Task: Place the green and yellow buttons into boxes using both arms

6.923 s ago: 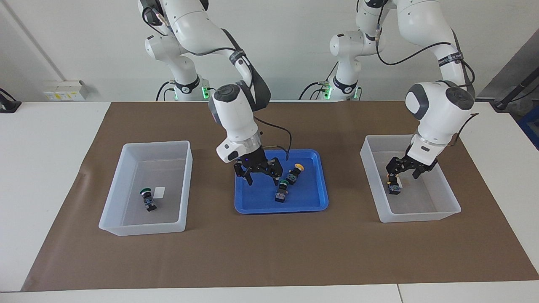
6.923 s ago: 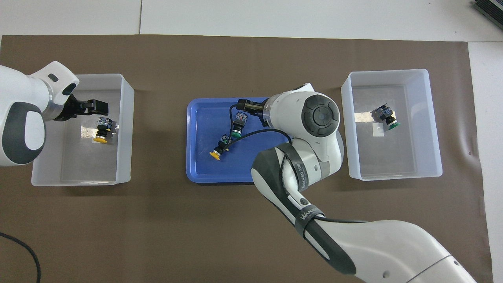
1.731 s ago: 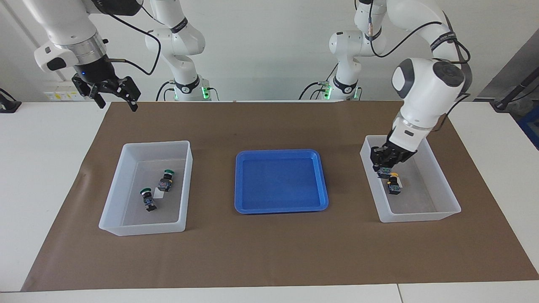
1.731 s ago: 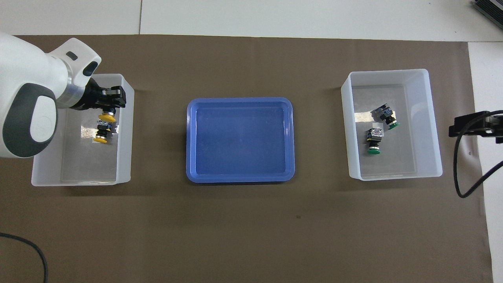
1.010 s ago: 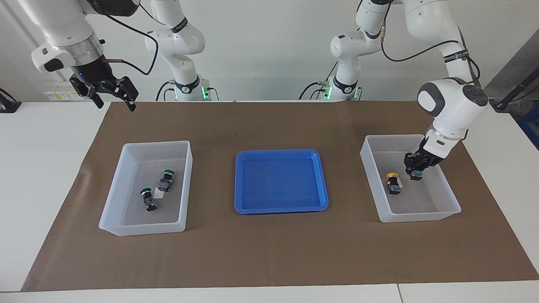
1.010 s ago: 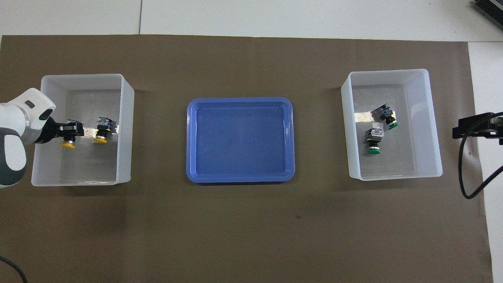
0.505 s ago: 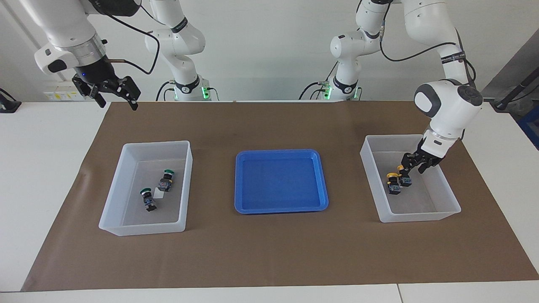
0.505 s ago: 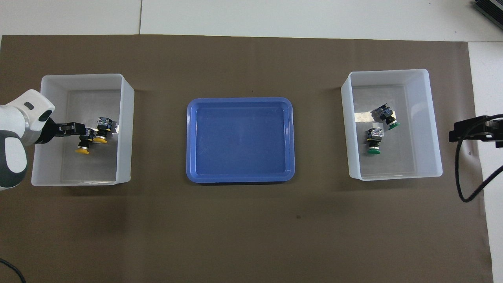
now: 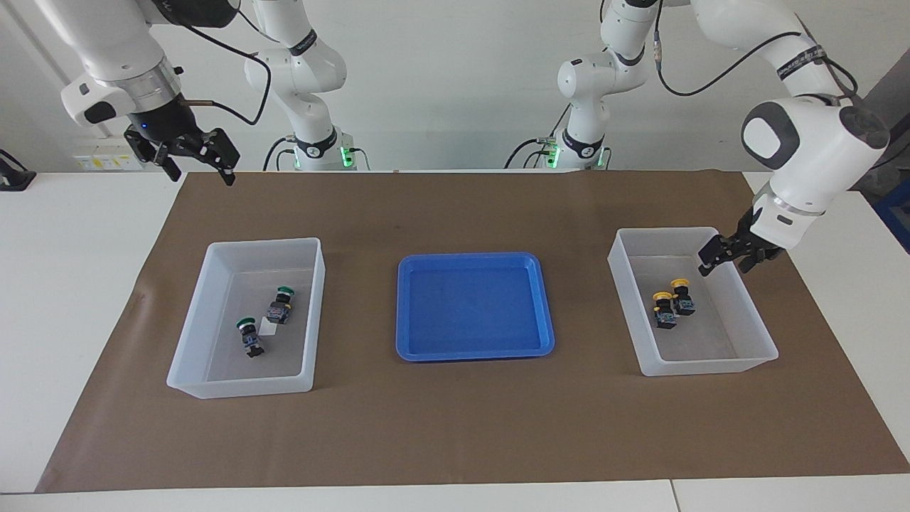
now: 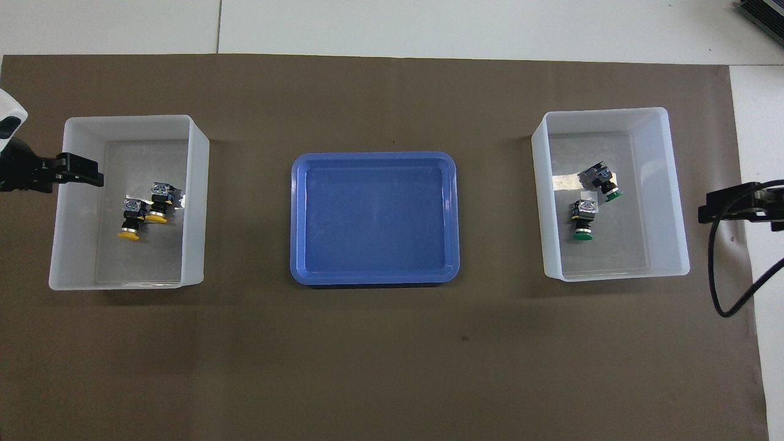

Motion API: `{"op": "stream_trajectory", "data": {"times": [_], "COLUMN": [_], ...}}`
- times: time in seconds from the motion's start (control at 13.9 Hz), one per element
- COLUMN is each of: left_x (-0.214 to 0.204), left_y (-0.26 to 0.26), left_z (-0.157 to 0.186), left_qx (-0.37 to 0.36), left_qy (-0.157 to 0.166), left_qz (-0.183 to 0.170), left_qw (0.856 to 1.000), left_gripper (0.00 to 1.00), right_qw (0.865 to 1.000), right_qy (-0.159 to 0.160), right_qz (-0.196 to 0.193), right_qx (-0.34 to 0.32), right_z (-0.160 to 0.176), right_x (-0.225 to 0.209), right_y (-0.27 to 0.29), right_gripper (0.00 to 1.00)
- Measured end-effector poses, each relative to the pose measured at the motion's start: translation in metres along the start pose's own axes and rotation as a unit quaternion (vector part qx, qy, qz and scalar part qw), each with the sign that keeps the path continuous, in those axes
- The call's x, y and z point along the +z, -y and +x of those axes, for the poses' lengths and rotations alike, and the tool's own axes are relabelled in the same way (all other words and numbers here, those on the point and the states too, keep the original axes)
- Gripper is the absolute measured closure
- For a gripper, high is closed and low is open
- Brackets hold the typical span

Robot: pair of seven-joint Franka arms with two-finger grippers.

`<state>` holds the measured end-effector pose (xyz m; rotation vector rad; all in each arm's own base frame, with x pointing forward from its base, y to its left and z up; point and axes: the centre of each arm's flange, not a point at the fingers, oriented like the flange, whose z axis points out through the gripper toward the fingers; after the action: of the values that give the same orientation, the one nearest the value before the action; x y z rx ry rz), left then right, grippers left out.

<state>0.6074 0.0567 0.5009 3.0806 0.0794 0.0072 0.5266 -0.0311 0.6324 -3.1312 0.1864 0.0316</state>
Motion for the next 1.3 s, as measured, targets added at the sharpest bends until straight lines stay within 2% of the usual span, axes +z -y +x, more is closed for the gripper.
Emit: {"op": "stream_trajectory", "data": {"times": [0.22,0.5,0.79,1.3], "left_x": [-0.043,-0.078,-0.107,-0.109], "left_y": [-0.044,-0.082,-0.104,-0.104], "left_z": [-0.005,-0.028,-0.046,-0.050], "left_qx": [0.013,0.035,0.038,0.030], "left_qy": [0.029,0.077,0.061,0.029], "left_qz": [0.014,0.018,0.021,0.022], "left_qw": [0.999,0.996,0.997,0.999], "left_gripper": [0.07,0.07,0.07,0.04], "right_qw": [1.000,1.000,1.000,1.000], "right_qy": [-0.001,-0.001,-0.001,-0.001], "right_qz": [0.000,0.000,0.000,0.000], "right_qx": [-0.008,-0.008,-0.008,-0.008], "right_z": [0.000,0.000,0.000,0.000], "right_x": [-0.001,-0.001,-0.001,-0.001], "right_y": [0.000,0.000,0.000,0.000], "right_gripper": [0.00,0.00,0.00,0.00]}}
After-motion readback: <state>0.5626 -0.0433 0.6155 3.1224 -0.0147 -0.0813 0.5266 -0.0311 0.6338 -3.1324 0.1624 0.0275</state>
